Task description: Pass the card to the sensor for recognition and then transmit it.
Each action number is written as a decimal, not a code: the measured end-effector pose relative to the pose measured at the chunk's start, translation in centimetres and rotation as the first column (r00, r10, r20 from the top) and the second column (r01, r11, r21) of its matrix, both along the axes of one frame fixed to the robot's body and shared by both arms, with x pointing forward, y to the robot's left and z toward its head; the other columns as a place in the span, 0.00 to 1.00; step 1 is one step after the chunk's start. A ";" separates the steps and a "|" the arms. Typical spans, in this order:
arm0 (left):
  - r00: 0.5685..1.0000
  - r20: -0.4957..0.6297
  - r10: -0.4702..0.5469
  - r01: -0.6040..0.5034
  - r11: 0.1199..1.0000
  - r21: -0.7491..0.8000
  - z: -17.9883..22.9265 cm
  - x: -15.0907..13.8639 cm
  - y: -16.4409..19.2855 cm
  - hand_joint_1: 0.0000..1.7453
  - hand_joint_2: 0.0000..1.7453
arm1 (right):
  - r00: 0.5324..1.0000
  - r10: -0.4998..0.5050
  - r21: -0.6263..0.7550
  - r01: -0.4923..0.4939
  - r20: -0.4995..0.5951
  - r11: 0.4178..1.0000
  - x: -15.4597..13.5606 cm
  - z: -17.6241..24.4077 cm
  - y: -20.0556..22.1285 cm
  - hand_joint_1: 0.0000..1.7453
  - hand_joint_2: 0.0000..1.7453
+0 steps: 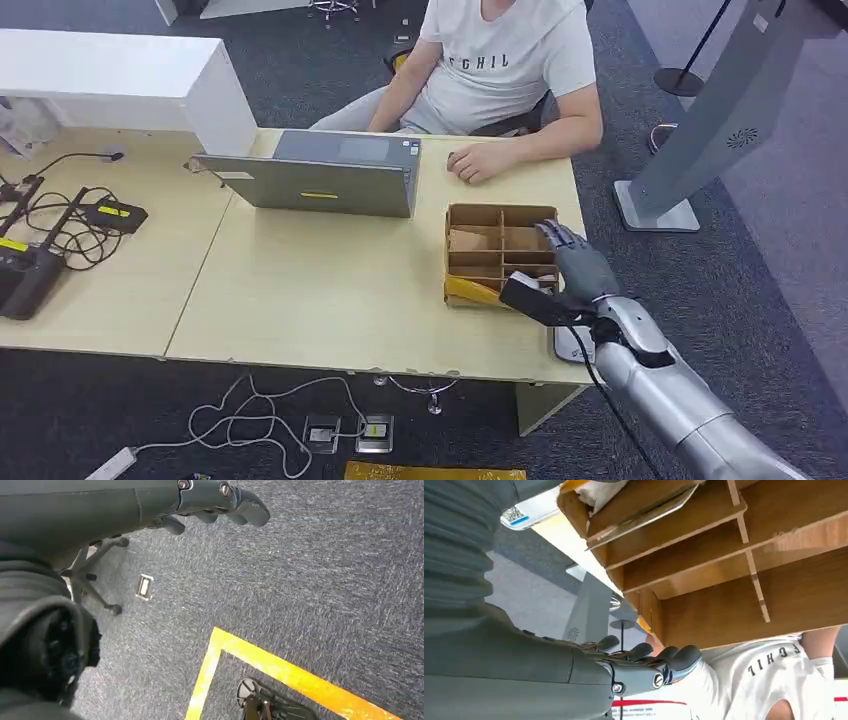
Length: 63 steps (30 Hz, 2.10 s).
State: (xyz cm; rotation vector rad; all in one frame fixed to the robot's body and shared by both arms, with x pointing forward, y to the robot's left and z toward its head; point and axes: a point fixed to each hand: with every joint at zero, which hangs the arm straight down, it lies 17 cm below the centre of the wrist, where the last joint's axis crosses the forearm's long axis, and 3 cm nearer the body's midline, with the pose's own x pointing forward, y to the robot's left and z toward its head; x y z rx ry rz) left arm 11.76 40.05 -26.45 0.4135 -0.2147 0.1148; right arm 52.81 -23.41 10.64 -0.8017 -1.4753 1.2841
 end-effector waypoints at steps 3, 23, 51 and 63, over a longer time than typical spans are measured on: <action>1.000 0.000 0.000 0.000 1.000 0.000 0.0 0.0 0.0 0.00 0.00 | 1.000 -0.001 -0.004 0.001 0.003 1.000 0.1 0.1 0.0 0.94 1.00; 1.000 0.000 0.001 -0.001 1.000 0.008 0.1 0.0 0.6 0.00 0.00 | 1.000 -0.007 -0.030 0.007 0.009 1.000 0.8 0.1 -0.1 0.00 1.00; 1.000 0.000 0.007 -0.007 1.000 0.006 0.1 -0.1 0.8 0.00 0.00 | 0.996 -0.012 -0.068 0.007 -0.085 0.998 0.3 -2.2 -0.1 1.00 1.00; 1.000 0.000 0.017 -0.017 1.000 0.009 0.1 -0.1 0.9 0.00 0.00 | 0.996 -0.014 -0.081 0.007 -0.091 0.997 0.3 -2.3 -0.1 1.00 1.00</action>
